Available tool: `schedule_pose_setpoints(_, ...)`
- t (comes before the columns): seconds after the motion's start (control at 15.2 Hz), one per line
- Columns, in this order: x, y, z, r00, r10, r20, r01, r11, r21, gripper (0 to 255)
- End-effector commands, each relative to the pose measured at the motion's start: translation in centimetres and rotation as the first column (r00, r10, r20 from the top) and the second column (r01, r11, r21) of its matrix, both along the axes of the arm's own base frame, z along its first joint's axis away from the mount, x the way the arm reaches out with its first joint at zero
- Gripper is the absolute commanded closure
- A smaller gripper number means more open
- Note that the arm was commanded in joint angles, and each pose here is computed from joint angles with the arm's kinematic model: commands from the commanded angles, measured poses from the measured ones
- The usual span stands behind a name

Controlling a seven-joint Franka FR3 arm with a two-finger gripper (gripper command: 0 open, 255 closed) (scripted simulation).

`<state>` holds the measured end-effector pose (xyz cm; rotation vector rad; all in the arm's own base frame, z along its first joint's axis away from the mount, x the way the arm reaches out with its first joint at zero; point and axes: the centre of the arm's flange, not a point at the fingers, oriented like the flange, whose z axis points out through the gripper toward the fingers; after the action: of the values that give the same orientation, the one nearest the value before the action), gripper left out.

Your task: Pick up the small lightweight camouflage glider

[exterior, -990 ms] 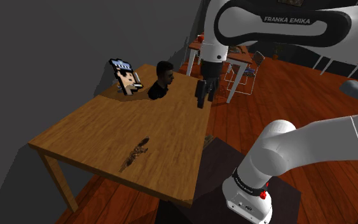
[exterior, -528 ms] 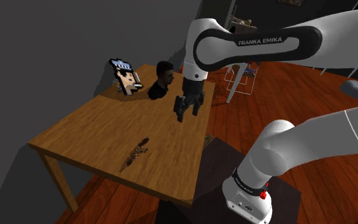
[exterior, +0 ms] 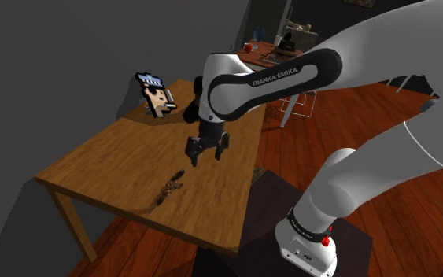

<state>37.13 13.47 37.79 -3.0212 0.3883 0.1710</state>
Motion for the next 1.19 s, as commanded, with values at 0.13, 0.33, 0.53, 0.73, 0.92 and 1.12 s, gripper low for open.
schedule_pose_setpoints(0.13,2.5,2.1,-3.7,0.995,-0.095,0.021,0.095,0.995,-0.008,0)
schedule_pose_setpoints(0.33,4.6,3.7,-6.5,0.986,-0.163,0.036,0.163,0.986,-0.014,0)
schedule_pose_setpoints(0.53,6.8,5.1,-9.2,0.972,-0.230,0.051,0.231,0.973,-0.019,0)
schedule_pose_setpoints(0.73,8.6,6.0,-11.3,0.958,-0.279,0.062,0.281,0.960,-0.022,0)
schedule_pose_setpoints(0.92,8.6,6.0,-12.9,0.958,-0.279,0.062,0.281,0.960,-0.022,0)
schedule_pose_setpoints(1.12,8.6,6.0,-14.4,0.958,-0.279,0.062,0.281,0.960,-0.022,0)
